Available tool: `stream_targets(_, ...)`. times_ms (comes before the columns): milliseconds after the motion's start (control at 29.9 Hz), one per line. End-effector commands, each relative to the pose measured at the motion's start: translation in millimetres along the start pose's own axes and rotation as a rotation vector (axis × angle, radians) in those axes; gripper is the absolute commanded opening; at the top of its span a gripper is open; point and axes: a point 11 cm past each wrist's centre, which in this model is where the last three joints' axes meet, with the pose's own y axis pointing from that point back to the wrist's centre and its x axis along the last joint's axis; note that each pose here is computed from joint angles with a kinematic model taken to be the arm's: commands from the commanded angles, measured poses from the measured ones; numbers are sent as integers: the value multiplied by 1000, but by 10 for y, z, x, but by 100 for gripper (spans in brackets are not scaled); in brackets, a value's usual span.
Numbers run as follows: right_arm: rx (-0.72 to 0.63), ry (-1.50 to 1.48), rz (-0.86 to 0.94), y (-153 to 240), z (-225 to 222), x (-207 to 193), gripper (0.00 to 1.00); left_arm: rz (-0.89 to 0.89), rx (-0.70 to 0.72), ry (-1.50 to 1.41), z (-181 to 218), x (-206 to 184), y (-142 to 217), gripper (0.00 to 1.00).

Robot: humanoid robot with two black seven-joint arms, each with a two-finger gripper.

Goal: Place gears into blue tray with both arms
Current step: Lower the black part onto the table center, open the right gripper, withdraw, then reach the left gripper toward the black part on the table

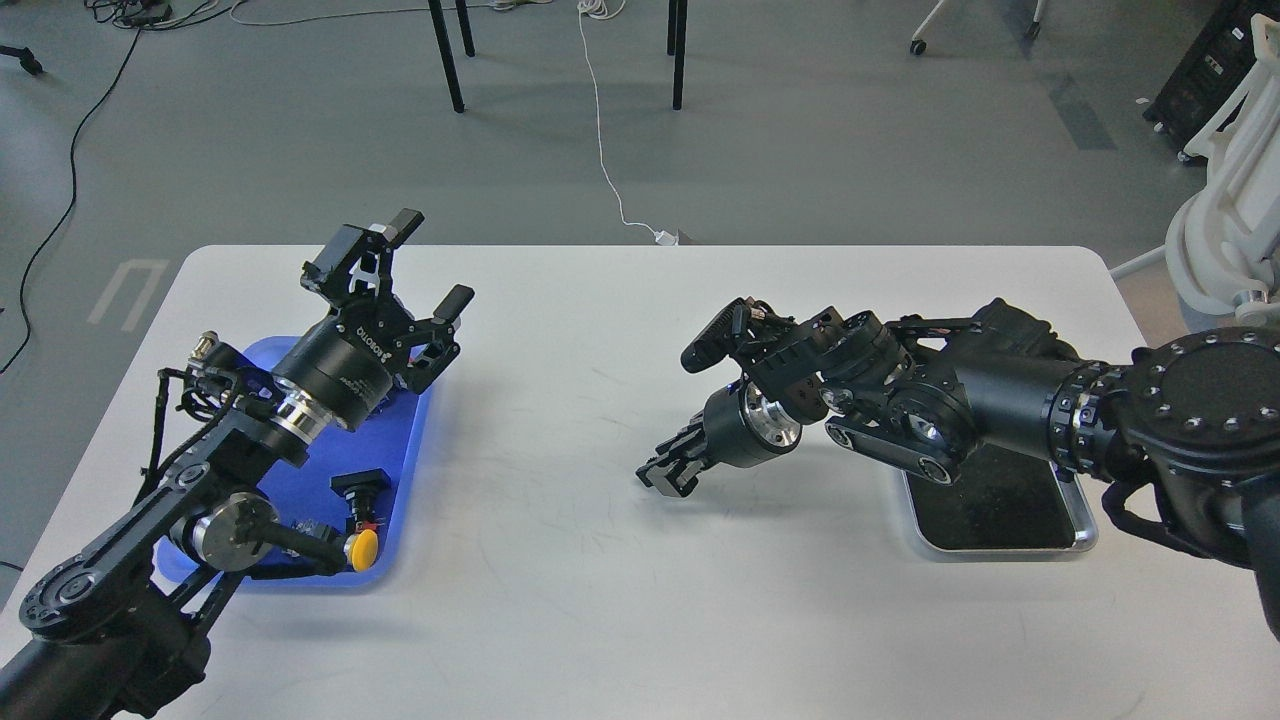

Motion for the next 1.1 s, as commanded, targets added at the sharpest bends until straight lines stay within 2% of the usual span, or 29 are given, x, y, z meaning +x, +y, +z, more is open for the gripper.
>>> stream_targets(0, 1, 10, 5, 22, -15, 53, 61, 0, -2, -2, 11, 5, -3, 98)
stream_targets(134, 18, 27, 6, 42, -87, 128, 74, 2, 0, -6, 18, 17, 4, 98)
stream_targets(301, -41, -13, 13, 427, 239, 23, 92, -6, -4, -12, 36, -5, -30, 98)
stream_targets(434, -96, -56, 37, 790, 505, -56, 95, -23, 8, -63, 38, -30, -55, 98)
stream_targets(602, -78, -341, 226, 1257, 773, -143, 96, -53, 33, -139, 13, -63, -60, 98)
stream_targets(835, 124, -967, 621, 1556, 973, -467, 97, -175, 77, -368, -7, -277, -172, 98)
stream_targets(969, 293, -1273, 862, 1582, 1040, -596, 97, -377, 105, -580, -129, -655, -338, 98)
stream_targets(1069, 470, -1451, 966, 1573, 1004, -656, 97, -538, 94, -783, -141, -894, -485, 98)
